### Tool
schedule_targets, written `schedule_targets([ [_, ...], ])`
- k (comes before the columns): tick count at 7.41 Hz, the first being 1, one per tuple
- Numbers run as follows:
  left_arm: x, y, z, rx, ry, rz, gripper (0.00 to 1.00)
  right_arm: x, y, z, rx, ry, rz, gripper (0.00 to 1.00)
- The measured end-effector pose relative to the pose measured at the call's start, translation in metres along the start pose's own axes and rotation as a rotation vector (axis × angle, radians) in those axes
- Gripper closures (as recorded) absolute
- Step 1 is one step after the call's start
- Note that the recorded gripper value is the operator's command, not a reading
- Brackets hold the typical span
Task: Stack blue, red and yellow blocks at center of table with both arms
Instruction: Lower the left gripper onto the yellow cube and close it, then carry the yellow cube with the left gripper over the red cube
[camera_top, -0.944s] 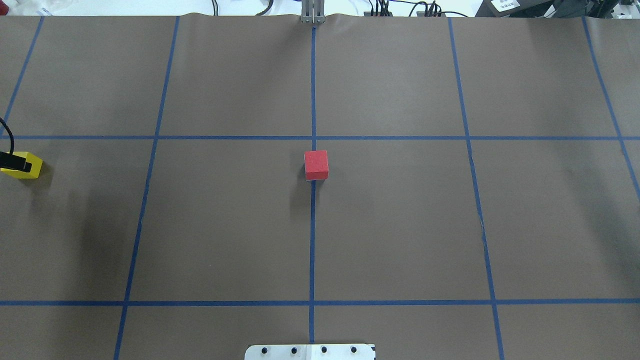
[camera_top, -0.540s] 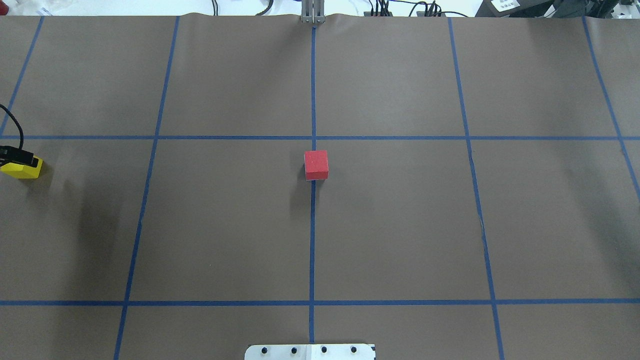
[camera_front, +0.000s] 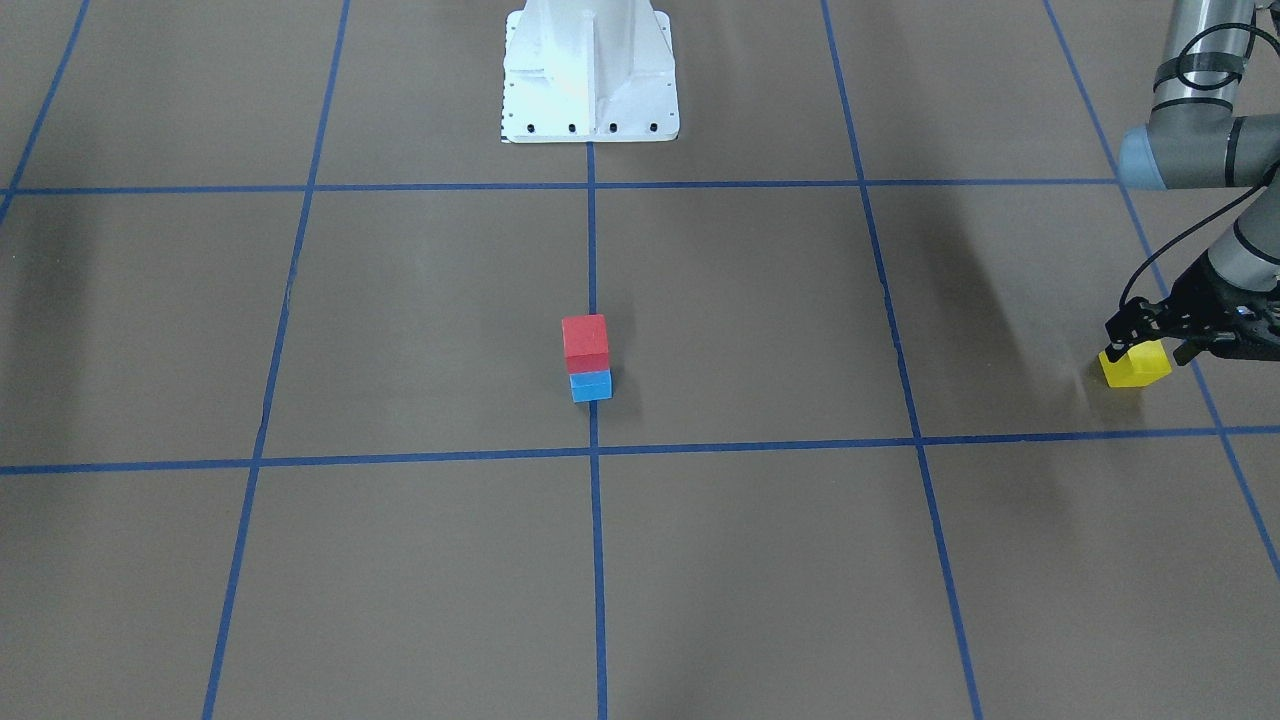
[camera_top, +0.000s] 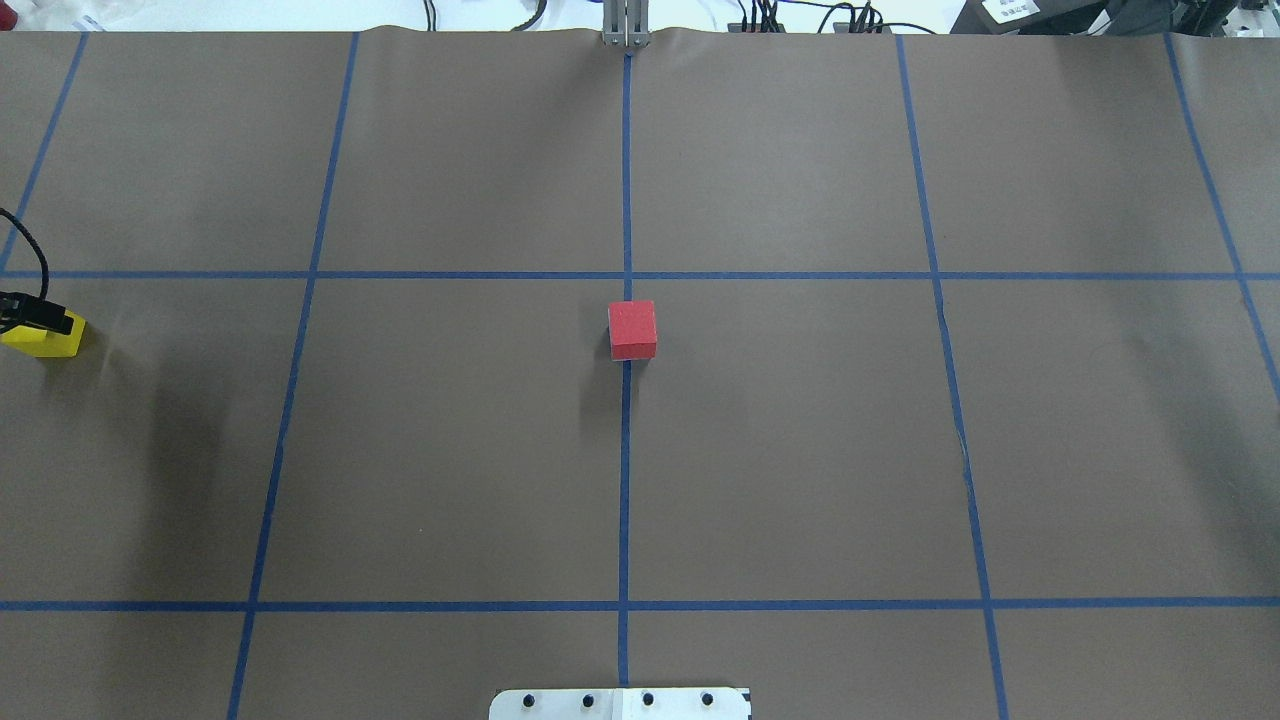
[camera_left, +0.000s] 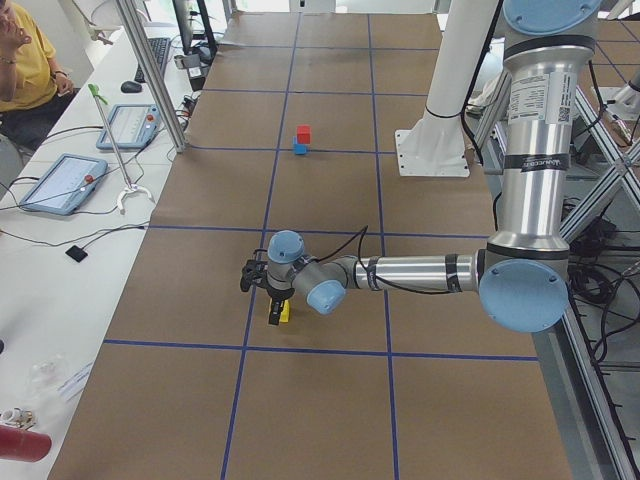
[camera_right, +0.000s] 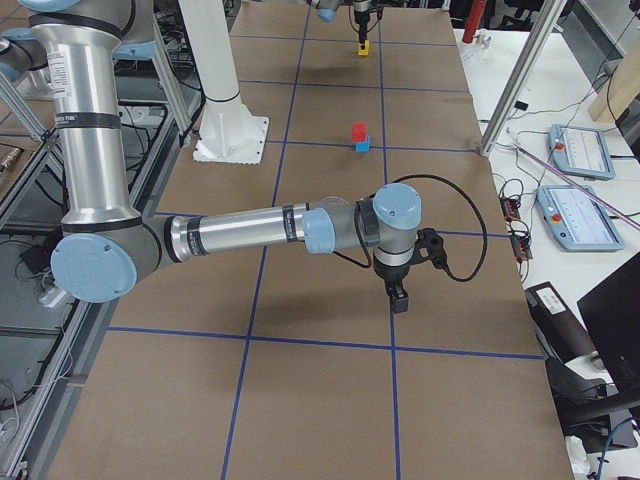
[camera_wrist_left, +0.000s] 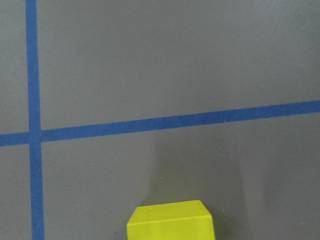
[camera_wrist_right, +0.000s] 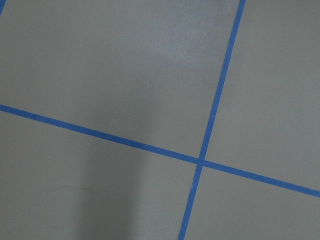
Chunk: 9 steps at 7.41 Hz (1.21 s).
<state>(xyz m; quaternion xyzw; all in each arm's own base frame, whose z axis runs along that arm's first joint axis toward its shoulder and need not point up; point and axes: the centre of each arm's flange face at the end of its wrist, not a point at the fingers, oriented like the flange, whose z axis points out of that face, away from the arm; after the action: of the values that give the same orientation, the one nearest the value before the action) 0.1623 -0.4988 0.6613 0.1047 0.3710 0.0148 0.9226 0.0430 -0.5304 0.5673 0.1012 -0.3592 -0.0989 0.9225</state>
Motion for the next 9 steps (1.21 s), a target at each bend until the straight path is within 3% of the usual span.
schedule_targets([
  [1,0.0,-0.001,0.0,0.008,-0.013,0.005,0.95,0.0,0.0,0.0,0.0,0.0,0.0,0.01],
  [2,0.0,-0.001,0.0,0.018,-0.025,0.015,1.0,0.0,0.0,0.0,0.001,0.0,0.0,0.01],
  [4,0.009,-0.007,-0.007,0.047,-0.018,0.043,1.0,0.0,0.0,0.0,0.0,0.0,0.001,0.01],
  [6,0.058,-0.041,-0.037,0.067,0.009,0.064,1.0,0.0,0.0,0.0,-0.001,0.0,0.003,0.01],
  [9,0.209,-0.129,-0.131,0.032,-0.002,0.05,1.0,0.001,0.001,0.002,-0.004,0.0,0.01,0.01],
])
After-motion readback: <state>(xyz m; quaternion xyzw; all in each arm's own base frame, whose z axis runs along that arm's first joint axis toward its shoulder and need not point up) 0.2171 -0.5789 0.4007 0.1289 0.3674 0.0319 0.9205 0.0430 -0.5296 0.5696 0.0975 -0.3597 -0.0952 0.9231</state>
